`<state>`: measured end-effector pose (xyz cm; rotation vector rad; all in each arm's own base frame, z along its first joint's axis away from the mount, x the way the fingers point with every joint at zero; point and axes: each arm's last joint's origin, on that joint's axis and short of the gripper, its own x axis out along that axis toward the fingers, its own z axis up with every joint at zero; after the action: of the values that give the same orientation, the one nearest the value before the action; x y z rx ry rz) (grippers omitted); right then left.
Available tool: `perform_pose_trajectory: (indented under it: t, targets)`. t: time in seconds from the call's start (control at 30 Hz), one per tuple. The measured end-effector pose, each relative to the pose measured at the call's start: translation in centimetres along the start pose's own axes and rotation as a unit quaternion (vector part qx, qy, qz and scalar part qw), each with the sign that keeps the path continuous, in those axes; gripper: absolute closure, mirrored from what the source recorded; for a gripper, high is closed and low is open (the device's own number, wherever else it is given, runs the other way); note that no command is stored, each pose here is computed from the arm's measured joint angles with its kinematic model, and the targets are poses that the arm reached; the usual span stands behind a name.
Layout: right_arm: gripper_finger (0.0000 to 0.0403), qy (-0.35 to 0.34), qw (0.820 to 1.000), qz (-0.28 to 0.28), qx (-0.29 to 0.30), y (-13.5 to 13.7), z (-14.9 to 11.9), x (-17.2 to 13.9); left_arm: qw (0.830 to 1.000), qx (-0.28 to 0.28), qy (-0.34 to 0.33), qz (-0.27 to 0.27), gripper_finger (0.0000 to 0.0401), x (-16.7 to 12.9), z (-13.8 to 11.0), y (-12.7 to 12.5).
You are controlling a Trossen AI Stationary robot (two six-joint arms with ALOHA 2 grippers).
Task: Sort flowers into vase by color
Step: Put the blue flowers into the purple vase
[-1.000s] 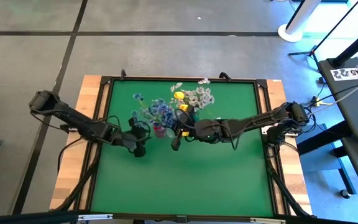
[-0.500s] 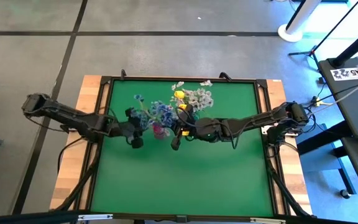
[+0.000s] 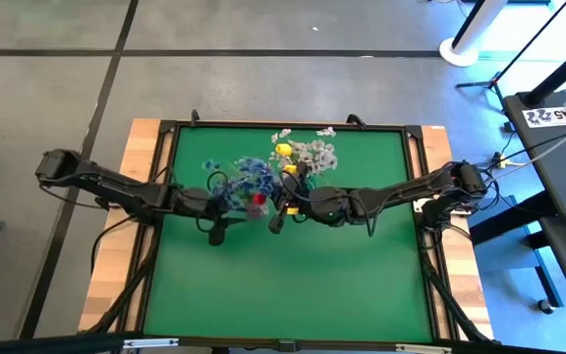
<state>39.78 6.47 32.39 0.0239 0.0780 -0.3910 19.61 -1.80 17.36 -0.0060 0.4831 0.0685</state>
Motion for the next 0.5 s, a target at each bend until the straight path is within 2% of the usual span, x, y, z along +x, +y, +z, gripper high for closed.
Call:
perform_pose_trajectory:
  t: [0.23,0.37,0.5]
  targets:
    - [0.0391,-0.013,1.000,0.000,-0.012,0.5,-0.9,0.8,1.000,0.013,-0.024,0.010,0.0268,-0.3,0.3,-1.3]
    - [0.0391,-0.005,1.000,-0.002,-0.011,0.8,-1.5,1.1,0.996,0.026,0.035,0.075,0.0268,-1.6,-0.3,-1.2]
    - [0.0391,-0.006,1.000,0.006,0.000,0.8,-1.5,1.1,0.989,0.022,0.048,0.140,0.0268,-3.8,-0.2,-0.2]
